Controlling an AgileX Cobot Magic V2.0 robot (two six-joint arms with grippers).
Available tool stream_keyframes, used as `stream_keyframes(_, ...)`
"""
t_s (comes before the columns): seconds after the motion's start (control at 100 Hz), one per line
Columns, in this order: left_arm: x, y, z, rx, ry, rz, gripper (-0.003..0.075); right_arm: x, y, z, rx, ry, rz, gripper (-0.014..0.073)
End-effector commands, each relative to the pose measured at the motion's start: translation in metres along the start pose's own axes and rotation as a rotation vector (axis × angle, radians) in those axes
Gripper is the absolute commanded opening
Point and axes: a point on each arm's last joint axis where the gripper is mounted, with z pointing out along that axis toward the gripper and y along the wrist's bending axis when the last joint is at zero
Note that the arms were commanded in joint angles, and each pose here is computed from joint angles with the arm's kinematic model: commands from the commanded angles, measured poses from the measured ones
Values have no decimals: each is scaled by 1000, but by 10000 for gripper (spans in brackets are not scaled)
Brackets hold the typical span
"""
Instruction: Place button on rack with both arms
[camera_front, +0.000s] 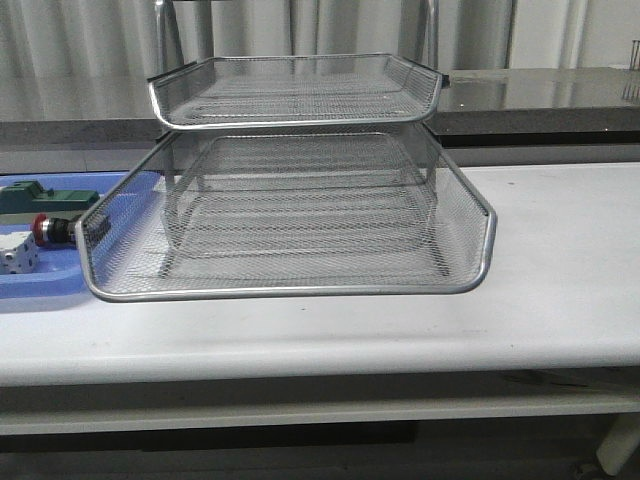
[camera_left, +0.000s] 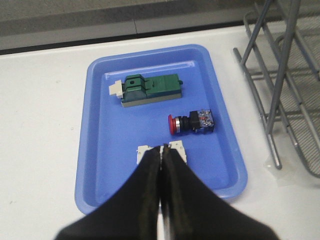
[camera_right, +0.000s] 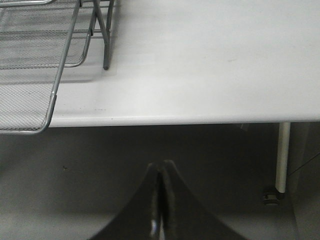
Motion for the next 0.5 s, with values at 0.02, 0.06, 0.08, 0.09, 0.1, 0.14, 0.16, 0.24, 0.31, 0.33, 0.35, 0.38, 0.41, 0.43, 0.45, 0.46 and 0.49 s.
stream_keyframes(0.02, -25, 2, 18, -4, -26, 105, -21, -13, 0, -6, 6, -88, -10, -69)
stream_keyframes(0.06, -27, 2, 30, -1, 8, 139, -20, -13, 0, -6, 6, -88, -10, -69)
stream_keyframes(0.08, -30, 2, 32, -1, 16, 149, -20, -13, 0, -6, 6, -88, -10, -69)
stream_keyframes(0.09, -29, 2, 37, 1, 29, 151, -20, -13, 0, -6, 6, -88, -10, -69)
stream_keyframes(0.1, -31, 2, 37, 1, 32, 153, -20, -13, 0, -6, 6, -88, -10, -69)
stream_keyframes(0.14, -33, 2, 48, 5, 65, 169, -20, -13, 0, -6, 6, -88, -10, -69)
stream_keyframes(0.16, -33, 1, 53, 8, 81, 171, -20, -13, 0, -6, 6, -88, -10, -69)
stream_keyframes(0.24, -38, 1, 68, 12, 124, 171, 1, -13, 0, -6, 6, -88, -10, -69)
stream_keyframes(0.31, -38, 2, 79, 15, 172, 198, 73, -13, 0, -6, 6, -89, -10, -69)
stream_keyframes(0.33, -38, 2, 81, 17, 186, 211, 104, -13, 0, -6, 6, -89, -10, -69)
stream_keyframes(0.35, -37, 1, 84, 21, 202, 227, 139, -13, 0, -6, 6, -89, -10, -69)
stream_keyframes(0.38, -36, 1, 87, 26, 216, 240, 192, -13, 0, -6, 6, -89, -10, -69)
stream_keyframes(0.41, -36, 1, 88, 28, 222, 248, 250, -13, 0, -6, 6, -89, -10, -69)
stream_keyframes(0.43, -36, 0, 90, 29, 227, 251, 295, -13, 0, -6, 6, -89, -10, -69)
stream_keyframes(0.45, -35, 0, 90, 30, 229, 251, 342, -13, 0, -6, 6, -89, -10, -69)
stream_keyframes(0.46, -35, 0, 91, 30, 231, 251, 373, -13, 0, -6, 6, -89, -10, -69)
stream_keyframes(0.49, -35, 0, 92, 31, 231, 249, 430, -13, 0, -6, 6, -89, -10, -69)
